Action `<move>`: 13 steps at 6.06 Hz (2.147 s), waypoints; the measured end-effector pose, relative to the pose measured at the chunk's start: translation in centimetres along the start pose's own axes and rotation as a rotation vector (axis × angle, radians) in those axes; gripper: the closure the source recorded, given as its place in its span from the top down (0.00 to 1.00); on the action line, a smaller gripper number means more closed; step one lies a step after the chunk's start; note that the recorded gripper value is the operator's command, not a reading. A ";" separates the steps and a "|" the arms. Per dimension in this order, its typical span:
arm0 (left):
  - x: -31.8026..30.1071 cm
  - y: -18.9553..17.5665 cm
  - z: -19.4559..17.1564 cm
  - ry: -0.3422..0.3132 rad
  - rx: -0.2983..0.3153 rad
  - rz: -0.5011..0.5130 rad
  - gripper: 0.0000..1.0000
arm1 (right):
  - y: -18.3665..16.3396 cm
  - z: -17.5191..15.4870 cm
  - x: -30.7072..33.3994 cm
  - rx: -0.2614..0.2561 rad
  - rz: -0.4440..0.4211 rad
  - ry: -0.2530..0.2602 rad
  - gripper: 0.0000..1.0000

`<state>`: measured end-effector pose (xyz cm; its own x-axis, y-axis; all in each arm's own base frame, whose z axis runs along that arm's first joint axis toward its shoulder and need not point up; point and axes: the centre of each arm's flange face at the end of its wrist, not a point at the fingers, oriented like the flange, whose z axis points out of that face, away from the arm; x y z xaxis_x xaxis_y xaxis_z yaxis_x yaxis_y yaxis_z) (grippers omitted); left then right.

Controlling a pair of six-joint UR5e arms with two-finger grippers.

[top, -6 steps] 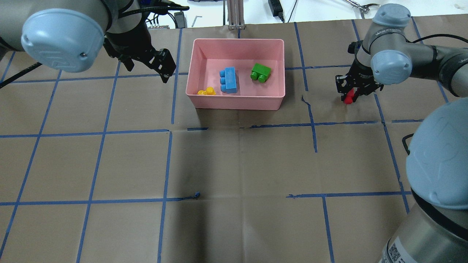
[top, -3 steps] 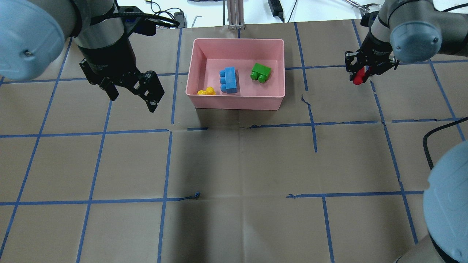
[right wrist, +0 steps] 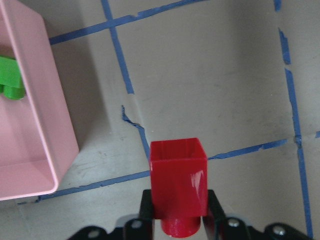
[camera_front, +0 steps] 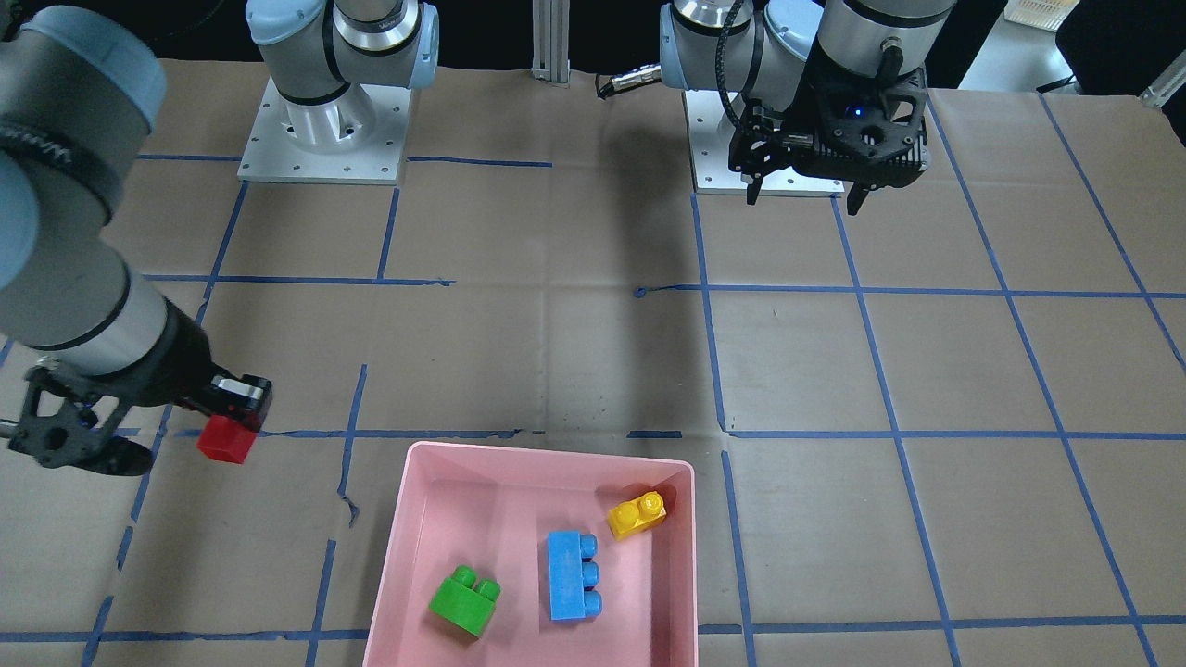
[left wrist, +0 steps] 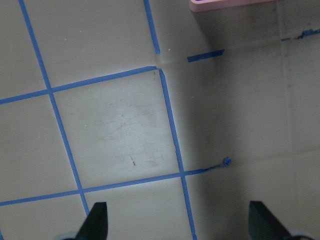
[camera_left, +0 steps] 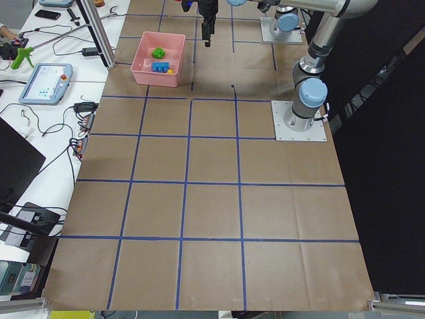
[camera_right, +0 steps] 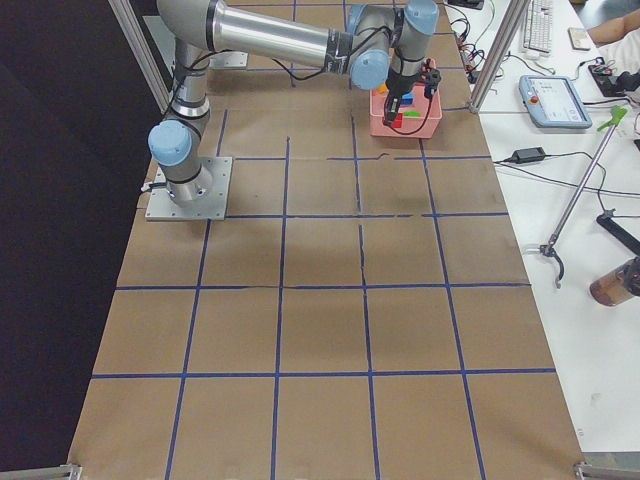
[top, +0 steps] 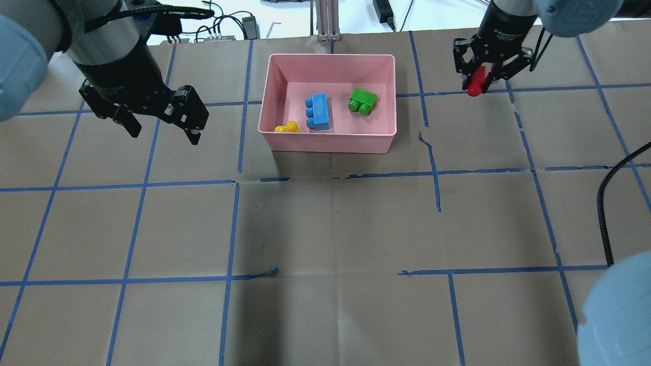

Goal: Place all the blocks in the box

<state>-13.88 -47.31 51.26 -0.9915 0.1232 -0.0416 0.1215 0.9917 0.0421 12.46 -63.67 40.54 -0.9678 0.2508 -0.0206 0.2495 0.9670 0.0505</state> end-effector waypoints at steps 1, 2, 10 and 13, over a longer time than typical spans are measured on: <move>-0.8 -0.4 -0.1 0.026 0.029 -0.032 1.00 | 1.1 0.5 -6.8 0.013 0.018 0.000 0.28; -1.1 -0.7 -0.4 0.044 0.059 -0.072 1.00 | 1.2 1.8 -13.0 0.024 0.025 -0.004 0.30; -1.2 -0.7 -0.1 0.045 0.064 -0.183 1.00 | -3.5 7.7 -20.4 0.196 -0.113 -0.061 1.00; -1.3 -0.8 -0.1 0.046 0.068 -0.189 1.00 | -1.7 1.2 -12.4 0.007 -0.019 0.025 1.00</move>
<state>-12.68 -48.24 51.39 -0.9978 -0.0655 0.0031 -0.0656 0.9974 -0.0296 24.08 -68.39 39.53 -0.9729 0.2314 0.0040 0.2313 0.9719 0.0435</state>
